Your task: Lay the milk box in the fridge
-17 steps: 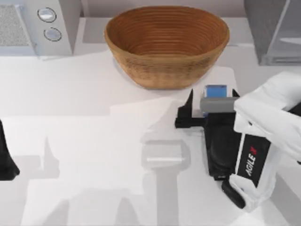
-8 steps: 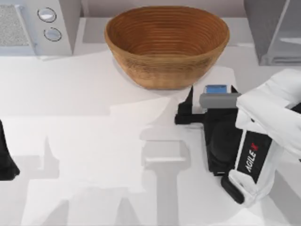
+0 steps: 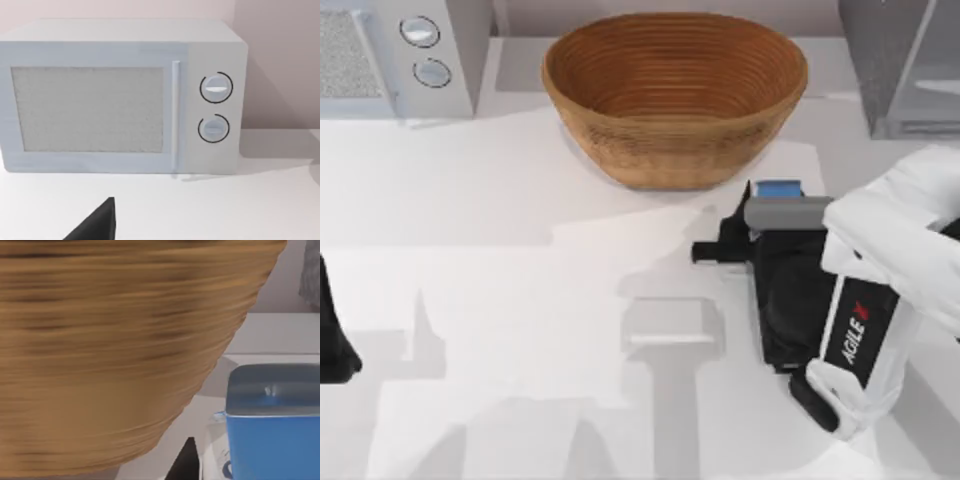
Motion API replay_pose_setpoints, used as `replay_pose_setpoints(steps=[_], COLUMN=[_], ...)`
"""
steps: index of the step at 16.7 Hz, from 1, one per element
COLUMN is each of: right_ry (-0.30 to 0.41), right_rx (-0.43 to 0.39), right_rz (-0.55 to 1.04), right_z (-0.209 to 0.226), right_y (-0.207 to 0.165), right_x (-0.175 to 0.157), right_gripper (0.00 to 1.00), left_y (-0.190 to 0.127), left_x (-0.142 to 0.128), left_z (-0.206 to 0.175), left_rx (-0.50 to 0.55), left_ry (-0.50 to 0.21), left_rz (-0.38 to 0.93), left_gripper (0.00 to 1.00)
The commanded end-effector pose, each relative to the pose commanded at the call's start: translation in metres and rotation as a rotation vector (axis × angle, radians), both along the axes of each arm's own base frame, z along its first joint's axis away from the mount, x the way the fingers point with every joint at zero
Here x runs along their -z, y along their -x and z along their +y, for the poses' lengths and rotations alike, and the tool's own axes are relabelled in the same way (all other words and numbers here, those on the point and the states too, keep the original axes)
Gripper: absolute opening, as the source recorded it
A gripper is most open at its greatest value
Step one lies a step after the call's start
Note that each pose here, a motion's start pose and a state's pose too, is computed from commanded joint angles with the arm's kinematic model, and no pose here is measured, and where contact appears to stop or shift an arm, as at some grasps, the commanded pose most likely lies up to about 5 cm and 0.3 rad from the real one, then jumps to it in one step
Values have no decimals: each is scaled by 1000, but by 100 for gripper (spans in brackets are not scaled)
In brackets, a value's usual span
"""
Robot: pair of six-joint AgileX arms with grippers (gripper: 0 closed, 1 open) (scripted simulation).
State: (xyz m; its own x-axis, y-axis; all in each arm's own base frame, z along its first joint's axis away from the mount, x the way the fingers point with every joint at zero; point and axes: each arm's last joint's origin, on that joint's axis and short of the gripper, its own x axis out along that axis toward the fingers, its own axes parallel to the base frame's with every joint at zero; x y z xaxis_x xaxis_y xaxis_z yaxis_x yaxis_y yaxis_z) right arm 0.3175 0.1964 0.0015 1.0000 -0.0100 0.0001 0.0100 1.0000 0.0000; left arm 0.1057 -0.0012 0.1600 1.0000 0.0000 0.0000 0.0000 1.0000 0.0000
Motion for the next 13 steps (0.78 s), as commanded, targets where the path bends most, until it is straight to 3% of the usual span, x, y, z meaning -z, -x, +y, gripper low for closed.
replay_pose_setpoints(steps=[3,4,13], right_ry=[0,0,0], right_rx=[0,0,-4], right_rz=[0,0,2], right_z=[0,0,1], right_y=[0,0,1], right_x=[0,0,0], right_gripper=[2,0,0], left_y=[0,0,0], left_x=[0,0,0], left_z=[0,0,0], left_rx=[0,0,0], left_ry=[0,0,0], left_rz=[0,0,0], left_gripper=[100,100,100])
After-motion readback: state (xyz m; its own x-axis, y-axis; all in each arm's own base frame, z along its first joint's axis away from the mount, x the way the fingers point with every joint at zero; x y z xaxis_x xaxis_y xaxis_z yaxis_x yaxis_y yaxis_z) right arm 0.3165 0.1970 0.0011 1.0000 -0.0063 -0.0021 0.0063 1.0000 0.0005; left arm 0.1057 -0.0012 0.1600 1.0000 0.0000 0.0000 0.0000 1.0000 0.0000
